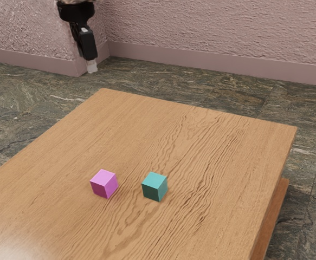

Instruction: Pick up the blue block with one arm, and put the blue block on the pink block with one arm

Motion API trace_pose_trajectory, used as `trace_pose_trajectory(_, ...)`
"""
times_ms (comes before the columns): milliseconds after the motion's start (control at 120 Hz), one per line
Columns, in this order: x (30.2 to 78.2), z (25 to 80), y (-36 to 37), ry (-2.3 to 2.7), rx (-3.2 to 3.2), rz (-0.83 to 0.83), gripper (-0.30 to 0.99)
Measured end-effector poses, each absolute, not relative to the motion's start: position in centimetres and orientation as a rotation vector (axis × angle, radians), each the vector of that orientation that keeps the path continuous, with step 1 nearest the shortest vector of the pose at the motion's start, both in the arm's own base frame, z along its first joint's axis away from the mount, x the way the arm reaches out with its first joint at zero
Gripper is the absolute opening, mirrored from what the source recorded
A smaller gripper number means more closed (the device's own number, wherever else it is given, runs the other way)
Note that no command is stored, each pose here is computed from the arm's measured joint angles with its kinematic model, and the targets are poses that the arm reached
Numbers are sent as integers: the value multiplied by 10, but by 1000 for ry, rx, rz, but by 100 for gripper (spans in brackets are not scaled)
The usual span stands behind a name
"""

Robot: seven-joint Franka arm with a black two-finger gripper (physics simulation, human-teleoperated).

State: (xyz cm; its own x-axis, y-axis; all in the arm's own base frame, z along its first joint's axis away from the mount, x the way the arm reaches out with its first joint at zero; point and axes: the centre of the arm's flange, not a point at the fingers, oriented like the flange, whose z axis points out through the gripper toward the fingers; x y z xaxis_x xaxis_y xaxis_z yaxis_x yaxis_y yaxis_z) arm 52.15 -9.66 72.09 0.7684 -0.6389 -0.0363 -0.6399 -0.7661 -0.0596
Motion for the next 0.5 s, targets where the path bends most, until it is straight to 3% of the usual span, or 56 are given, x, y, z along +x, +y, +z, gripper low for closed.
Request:
trace_pose_trajectory(267, 531, 704, -62, 1150, -2879, 92, 69)
trace_pose_trajectory(358, 522, 648, -70, 1188, -2867, 274, 69)
trace_pose_trajectory(500, 512, 581, -94, 1229, -2870, 420, 69)
